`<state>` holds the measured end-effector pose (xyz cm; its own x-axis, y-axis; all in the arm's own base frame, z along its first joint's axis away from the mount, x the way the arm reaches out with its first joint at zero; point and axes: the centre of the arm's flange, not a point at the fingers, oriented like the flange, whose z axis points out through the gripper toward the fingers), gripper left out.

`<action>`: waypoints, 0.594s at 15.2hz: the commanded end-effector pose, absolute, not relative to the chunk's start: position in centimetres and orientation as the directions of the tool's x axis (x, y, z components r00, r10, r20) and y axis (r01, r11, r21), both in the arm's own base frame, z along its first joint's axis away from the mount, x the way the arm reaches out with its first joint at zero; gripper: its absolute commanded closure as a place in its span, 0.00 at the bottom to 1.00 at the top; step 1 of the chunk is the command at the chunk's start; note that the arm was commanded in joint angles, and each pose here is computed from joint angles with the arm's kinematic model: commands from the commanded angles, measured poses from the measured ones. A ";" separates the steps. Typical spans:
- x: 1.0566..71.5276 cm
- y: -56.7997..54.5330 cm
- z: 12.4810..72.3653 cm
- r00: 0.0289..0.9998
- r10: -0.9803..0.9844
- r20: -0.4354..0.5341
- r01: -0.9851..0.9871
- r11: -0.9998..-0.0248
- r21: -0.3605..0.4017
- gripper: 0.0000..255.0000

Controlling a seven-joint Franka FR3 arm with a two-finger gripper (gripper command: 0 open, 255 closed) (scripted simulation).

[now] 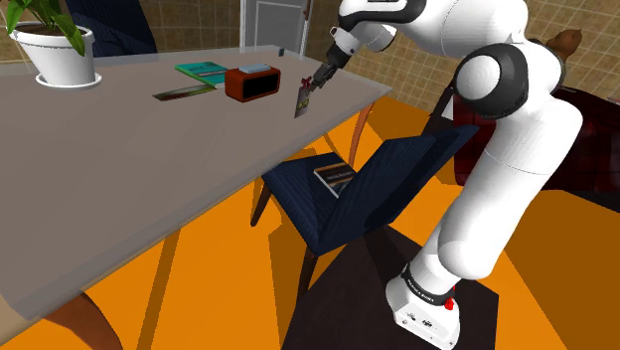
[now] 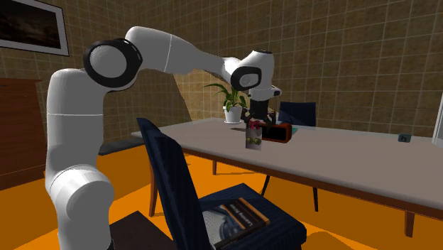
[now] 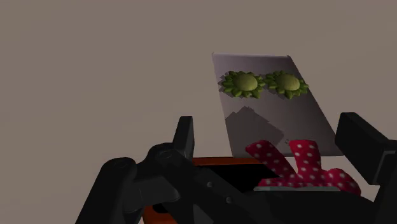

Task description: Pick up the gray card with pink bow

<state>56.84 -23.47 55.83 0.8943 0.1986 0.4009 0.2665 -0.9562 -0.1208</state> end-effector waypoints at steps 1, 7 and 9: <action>57.5 -23.9 55.3 0.889 0.203 0.411 0.276 -0.953 -0.125 0.00; 57.5 -23.9 51.9 0.889 0.203 0.411 0.276 -0.953 -0.125 0.00; 57.5 -23.9 51.9 0.889 0.203 0.411 0.276 -0.953 -0.125 0.00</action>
